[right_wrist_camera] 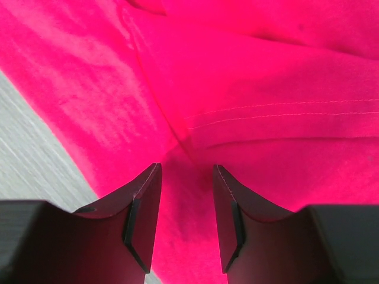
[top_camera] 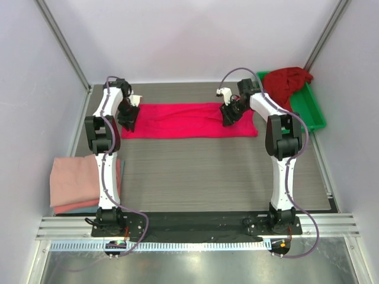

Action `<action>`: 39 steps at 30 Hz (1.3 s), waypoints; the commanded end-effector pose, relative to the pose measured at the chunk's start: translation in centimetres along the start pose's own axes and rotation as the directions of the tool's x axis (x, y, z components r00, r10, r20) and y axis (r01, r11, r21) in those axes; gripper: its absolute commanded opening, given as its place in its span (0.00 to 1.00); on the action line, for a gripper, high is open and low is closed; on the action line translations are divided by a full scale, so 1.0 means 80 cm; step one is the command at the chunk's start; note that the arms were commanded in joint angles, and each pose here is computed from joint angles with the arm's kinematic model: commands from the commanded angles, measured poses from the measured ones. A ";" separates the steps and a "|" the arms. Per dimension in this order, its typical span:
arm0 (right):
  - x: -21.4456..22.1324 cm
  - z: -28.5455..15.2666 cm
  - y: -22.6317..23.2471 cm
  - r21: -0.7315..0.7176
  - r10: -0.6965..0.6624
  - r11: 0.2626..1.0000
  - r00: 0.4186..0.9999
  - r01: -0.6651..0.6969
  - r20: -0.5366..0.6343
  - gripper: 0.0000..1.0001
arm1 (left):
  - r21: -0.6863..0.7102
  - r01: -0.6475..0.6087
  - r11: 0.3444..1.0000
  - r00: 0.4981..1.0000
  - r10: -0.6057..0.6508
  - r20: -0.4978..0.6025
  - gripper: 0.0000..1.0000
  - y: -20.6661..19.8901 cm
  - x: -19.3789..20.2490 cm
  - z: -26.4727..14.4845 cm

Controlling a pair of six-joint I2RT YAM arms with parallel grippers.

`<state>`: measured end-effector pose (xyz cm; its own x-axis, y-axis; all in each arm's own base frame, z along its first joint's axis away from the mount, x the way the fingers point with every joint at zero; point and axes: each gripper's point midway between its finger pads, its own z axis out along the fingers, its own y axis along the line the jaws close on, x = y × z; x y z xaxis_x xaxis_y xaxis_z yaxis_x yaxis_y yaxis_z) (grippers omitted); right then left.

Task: Fold and stack the t-shirts
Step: Fold the tshirt

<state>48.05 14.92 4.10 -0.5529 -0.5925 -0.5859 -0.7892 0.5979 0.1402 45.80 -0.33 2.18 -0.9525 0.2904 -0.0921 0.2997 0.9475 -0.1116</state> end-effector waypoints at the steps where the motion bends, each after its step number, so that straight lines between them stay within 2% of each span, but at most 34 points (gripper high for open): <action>1: -0.035 -0.010 -0.015 0.051 -0.060 0.997 0.997 0.057 0.050 0.46 | 0.026 0.005 1.000 1.000 -0.005 -0.022 0.33 -0.006 0.007 0.008; 7: -0.039 0.002 -0.024 0.068 -0.069 0.995 0.997 0.066 0.045 0.46 | 0.022 -0.002 1.000 1.000 0.002 -0.028 0.33 -0.008 0.007 0.012; 16: -0.036 0.019 -0.005 0.045 -0.093 0.995 0.996 0.092 0.016 0.43 | 0.008 -0.001 1.000 1.000 0.001 -0.030 0.34 -0.005 0.007 0.012; 17: -0.037 0.019 -0.004 0.048 -0.095 0.994 0.995 0.094 0.017 0.41 | 0.007 0.000 1.000 1.000 0.000 -0.028 0.34 -0.004 0.006 0.012; 21: -0.040 0.020 -0.007 0.061 -0.104 0.993 0.994 0.102 0.017 0.21 | 0.006 0.001 1.000 0.999 -0.001 -0.032 0.34 -0.004 0.007 0.013; 26: -0.055 0.011 -0.021 0.141 -0.131 0.982 0.991 0.126 0.024 0.08 | 0.000 0.001 1.000 1.000 -0.001 -0.024 0.34 -0.003 0.005 0.010; 27: -0.057 0.008 -0.025 0.157 -0.133 0.979 0.991 0.128 0.025 0.06 | 0.002 -0.026 1.000 0.999 0.026 -0.027 0.34 -0.018 0.001 0.012; 33: -0.107 -0.009 -0.039 0.238 -0.166 0.961 0.981 0.138 0.103 0.04 | -0.004 -0.033 0.999 0.999 0.033 -0.016 0.34 -0.019 0.000 0.002; 39: -0.220 0.000 -0.026 0.308 -0.260 0.935 0.932 0.178 0.252 0.04 | -0.077 -0.030 0.997 0.996 0.036 0.078 0.36 -0.012 -0.019 -0.041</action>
<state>57.18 19.63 9.89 -0.3507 -0.6188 -0.7029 -0.7749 0.6133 -0.1532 45.71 -0.96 2.33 -0.9440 0.3194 -0.0824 0.3252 0.9430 -0.0710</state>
